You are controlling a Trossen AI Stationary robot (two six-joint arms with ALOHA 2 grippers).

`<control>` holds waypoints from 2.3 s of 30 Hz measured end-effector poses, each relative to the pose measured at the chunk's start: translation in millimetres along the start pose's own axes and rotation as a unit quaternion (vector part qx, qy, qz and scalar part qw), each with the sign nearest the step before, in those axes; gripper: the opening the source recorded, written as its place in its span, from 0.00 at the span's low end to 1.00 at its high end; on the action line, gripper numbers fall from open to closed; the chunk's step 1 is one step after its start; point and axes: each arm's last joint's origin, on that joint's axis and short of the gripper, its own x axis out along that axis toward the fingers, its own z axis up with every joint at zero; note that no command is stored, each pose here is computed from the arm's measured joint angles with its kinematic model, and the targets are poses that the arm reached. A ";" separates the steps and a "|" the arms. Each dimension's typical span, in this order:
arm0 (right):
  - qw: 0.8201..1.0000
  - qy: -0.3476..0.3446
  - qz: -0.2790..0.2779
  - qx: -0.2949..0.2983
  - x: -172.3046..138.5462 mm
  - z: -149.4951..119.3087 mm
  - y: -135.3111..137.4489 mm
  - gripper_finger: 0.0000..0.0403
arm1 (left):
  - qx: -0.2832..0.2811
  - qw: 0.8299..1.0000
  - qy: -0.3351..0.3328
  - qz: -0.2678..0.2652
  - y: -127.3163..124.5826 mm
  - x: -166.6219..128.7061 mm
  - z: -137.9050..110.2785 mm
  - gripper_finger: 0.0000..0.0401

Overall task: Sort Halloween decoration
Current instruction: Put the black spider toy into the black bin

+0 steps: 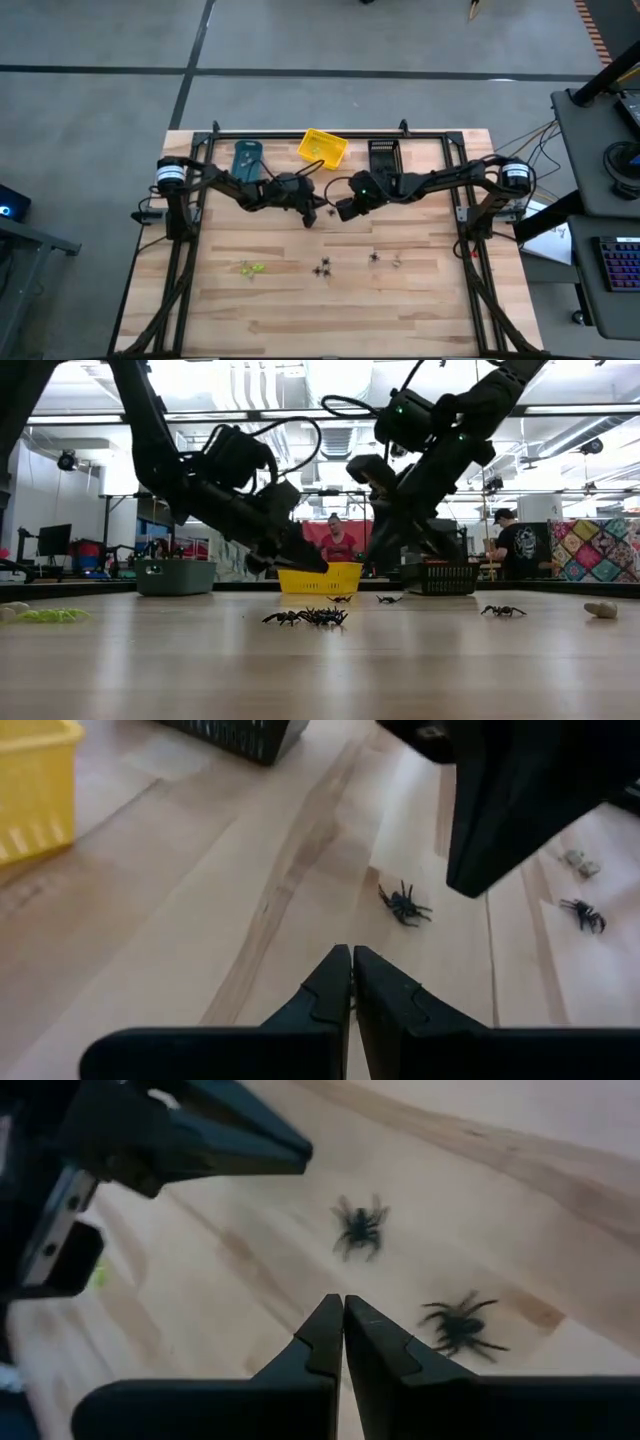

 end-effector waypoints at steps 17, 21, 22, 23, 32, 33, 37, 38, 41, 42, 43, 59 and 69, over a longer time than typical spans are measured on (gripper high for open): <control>1.000 -0.012 -0.021 0.006 17.6 1.1 -6.8 0.27 | 0.002 0.999 0.022 -0.028 -1.8 15.5 -9.9 0.00; 1.000 -0.013 -0.023 0.009 17.4 2.4 -7.9 0.34 | -0.002 0.999 0.037 -0.029 -2.7 19.8 -19.3 0.00; 1.000 -0.013 -0.024 0.009 17.4 2.3 -8.1 0.35 | -0.007 0.999 0.040 -0.029 -2.7 20.5 -21.1 0.00; 1.000 -0.014 -0.023 0.010 17.4 2.4 -8.0 0.36 | -0.010 0.999 0.041 -0.028 -2.5 20.8 -21.7 0.00; 0.999 -0.023 -0.029 0.011 17.3 3.1 -8.2 0.41 | -0.015 0.999 0.042 -0.026 -2.2 21.1 -22.5 0.00; 0.999 -0.024 -0.029 0.009 17.3 3.2 -8.1 0.41 | -0.015 0.999 0.042 -0.026 -2.1 21.1 -22.6 0.00; 0.999 -0.033 -0.016 0.006 17.4 4.8 -5.7 0.41 | -0.015 0.999 0.044 -0.024 -2.0 21.1 -22.9 0.00; 0.999 -0.036 -0.012 0.005 17.4 5.4 -4.8 0.41 | -0.015 0.999 0.044 -0.024 -2.0 21.1 -22.9 0.00; 0.999 -0.038 -0.008 0.004 17.4 5.7 -3.8 0.41 | -0.015 0.999 0.044 -0.024 -1.9 21.1 -23.0 0.00; 0.999 -0.038 -0.008 0.004 17.4 5.6 -3.9 0.41 | -0.015 0.999 0.044 -0.023 -1.9 21.1 -23.0 0.00; 0.999 -0.038 -0.008 0.004 17.4 5.5 -4.0 0.41 | -0.015 0.999 0.044 -0.023 -1.9 21.1 -23.1 0.00; 0.999 -0.030 -0.008 -0.005 45.2 -1.4 -13.1 0.41 | -0.016 0.999 0.045 -0.021 -1.7 21.1 -23.3 0.00; 0.999 -0.037 0.002 -0.015 49.9 -0.9 -13.0 0.32 | -0.017 0.999 0.046 -0.021 -1.8 21.0 -23.5 0.00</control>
